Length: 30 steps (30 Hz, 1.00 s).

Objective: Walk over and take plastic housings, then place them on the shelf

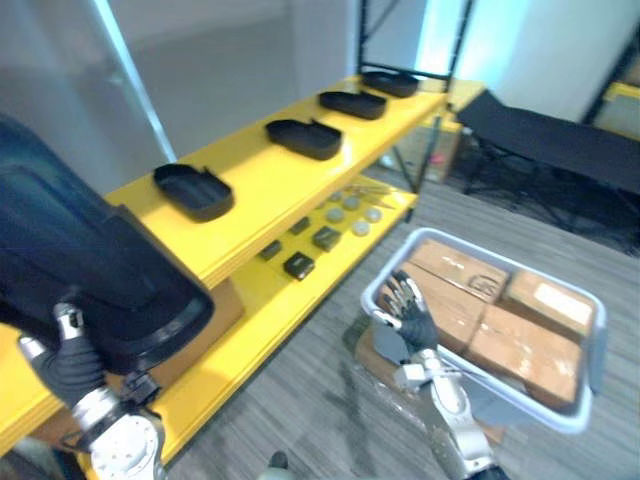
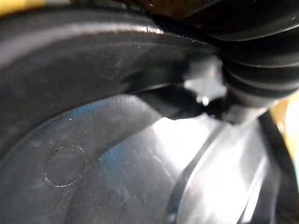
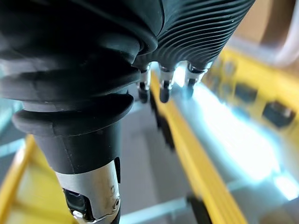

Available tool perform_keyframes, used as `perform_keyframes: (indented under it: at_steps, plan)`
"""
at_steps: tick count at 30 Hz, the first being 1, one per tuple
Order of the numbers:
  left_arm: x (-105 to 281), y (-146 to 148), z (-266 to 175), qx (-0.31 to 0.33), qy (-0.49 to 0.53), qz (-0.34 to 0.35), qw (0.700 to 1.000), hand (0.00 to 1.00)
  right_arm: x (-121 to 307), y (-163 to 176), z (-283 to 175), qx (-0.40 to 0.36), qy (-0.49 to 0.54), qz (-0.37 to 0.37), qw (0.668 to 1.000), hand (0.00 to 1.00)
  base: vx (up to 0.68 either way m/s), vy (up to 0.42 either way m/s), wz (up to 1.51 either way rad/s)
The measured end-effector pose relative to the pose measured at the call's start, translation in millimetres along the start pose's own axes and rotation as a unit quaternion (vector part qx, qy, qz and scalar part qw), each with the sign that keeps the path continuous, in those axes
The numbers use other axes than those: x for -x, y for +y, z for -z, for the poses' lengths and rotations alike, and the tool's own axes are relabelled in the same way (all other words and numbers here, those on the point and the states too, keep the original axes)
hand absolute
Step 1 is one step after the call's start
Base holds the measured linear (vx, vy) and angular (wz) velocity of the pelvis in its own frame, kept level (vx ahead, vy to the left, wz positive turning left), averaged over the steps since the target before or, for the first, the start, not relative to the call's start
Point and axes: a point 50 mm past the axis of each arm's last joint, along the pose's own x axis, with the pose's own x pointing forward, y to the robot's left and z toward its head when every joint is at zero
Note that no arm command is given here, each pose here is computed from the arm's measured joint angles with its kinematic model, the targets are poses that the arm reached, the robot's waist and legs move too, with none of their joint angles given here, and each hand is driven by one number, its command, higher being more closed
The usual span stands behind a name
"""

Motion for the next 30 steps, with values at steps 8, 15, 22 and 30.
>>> perform_keyframes:
  at_steps: [8,15,22,30]
  plan:
    - [14.7,22.5,2.2,-0.027,0.024,0.02,0.999,1.0,-5.7,15.6,9.1,0.012,0.03,-0.018,0.999,0.0,0.01,-0.011,0.48]
    - [-4.8,-0.5,-31.5,0.057,-0.09,0.123,0.987,1.0,-8.0,-3.4,-2.5,0.038,0.005,0.027,0.999,0.0,-0.01,0.002,0.92]
    - [-13.7,-20.8,-36.9,0.095,-0.111,0.188,0.971,1.0,-5.1,-23.6,-16.1,0.04,-0.02,0.023,0.999,0.0,-0.02,-0.087,0.34]
    - [-10.8,-21.5,-28.8,0.091,-0.098,0.189,0.973,1.0,1.7,-24.5,-14.0,0.03,-0.019,0.0,0.999,0.0,-0.07,0.009,-0.01]
